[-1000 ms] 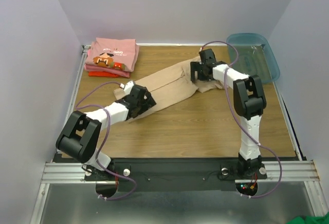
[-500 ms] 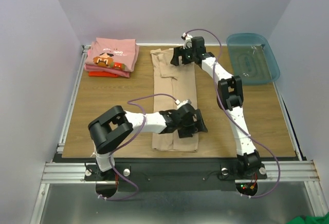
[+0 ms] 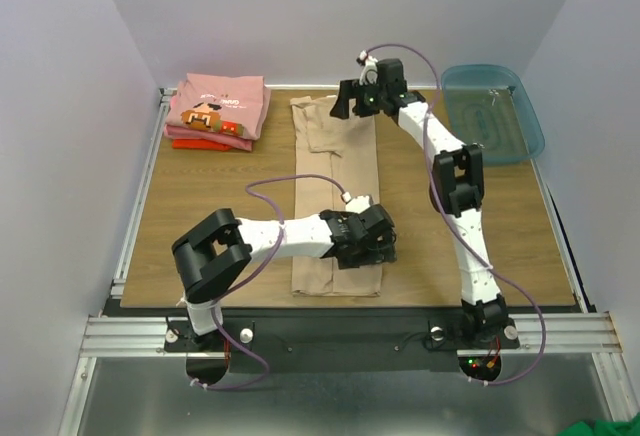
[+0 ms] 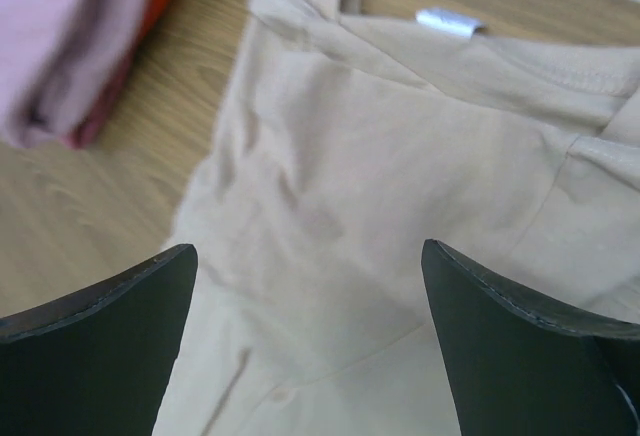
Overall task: Fold and stack the t-shirts
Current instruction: Fold the tshirt
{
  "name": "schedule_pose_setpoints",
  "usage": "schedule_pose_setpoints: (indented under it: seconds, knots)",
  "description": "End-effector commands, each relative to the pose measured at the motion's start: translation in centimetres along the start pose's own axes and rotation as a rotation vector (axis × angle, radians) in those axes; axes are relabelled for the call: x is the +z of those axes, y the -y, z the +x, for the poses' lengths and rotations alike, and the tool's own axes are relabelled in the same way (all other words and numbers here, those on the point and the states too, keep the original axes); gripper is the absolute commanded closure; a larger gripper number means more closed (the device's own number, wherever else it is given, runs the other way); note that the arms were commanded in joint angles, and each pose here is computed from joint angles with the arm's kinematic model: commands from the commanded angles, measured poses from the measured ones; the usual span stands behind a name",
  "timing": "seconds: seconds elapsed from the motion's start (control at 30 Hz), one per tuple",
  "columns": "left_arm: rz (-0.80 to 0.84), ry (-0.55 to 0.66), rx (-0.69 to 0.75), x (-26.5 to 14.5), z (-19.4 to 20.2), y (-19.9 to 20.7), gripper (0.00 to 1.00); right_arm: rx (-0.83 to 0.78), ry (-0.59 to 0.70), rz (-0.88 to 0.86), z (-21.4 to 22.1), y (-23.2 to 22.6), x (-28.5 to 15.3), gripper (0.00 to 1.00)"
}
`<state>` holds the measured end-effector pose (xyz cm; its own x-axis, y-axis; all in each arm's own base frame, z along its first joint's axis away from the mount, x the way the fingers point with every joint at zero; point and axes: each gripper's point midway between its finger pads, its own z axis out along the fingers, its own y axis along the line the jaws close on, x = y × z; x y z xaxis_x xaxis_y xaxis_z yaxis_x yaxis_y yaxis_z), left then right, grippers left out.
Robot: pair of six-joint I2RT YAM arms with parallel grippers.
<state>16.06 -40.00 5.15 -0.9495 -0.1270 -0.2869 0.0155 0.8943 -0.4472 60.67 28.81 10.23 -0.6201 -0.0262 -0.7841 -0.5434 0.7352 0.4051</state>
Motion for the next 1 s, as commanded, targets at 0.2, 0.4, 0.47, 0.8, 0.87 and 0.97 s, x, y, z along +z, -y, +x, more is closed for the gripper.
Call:
schedule_pose_setpoints:
  seconds: [0.2, 0.4, 0.47, 0.8, 0.87, 0.97]
  knots:
    - [-0.175, 0.212, -0.047, -9.9, -1.7, -8.8, 0.02, 0.180, 0.293, 0.377, -8.3, -4.8, -18.9, 0.00]
    - [-0.355, 0.202, -0.101, -11.6, -0.9, -17.6, 0.02, 0.422, 0.160, 0.402, 6.2, -7.1, -26.0, 0.00]
    - [-0.383, 0.205, -0.144, -11.6, -0.7, -19.3, 0.02, 0.451, 0.128, 0.397, 9.9, -8.4, -26.9, 0.00]
    - [-0.117, 0.058, -0.206, -9.3, 2.8, -18.8, 0.11, 0.383, -0.021, 0.457, 19.9, -13.2, -28.5, 0.00]
    - [-0.122, 0.042, -0.210, -8.7, 3.5, -19.5, 0.17, 0.381, -0.055, 0.455, 21.2, -13.5, -28.4, 0.00]
    - [-0.122, 0.010, -0.206, -8.1, 4.2, -19.7, 0.32, 0.387, -0.097, 0.437, 23.0, -14.3, -28.5, 0.00]
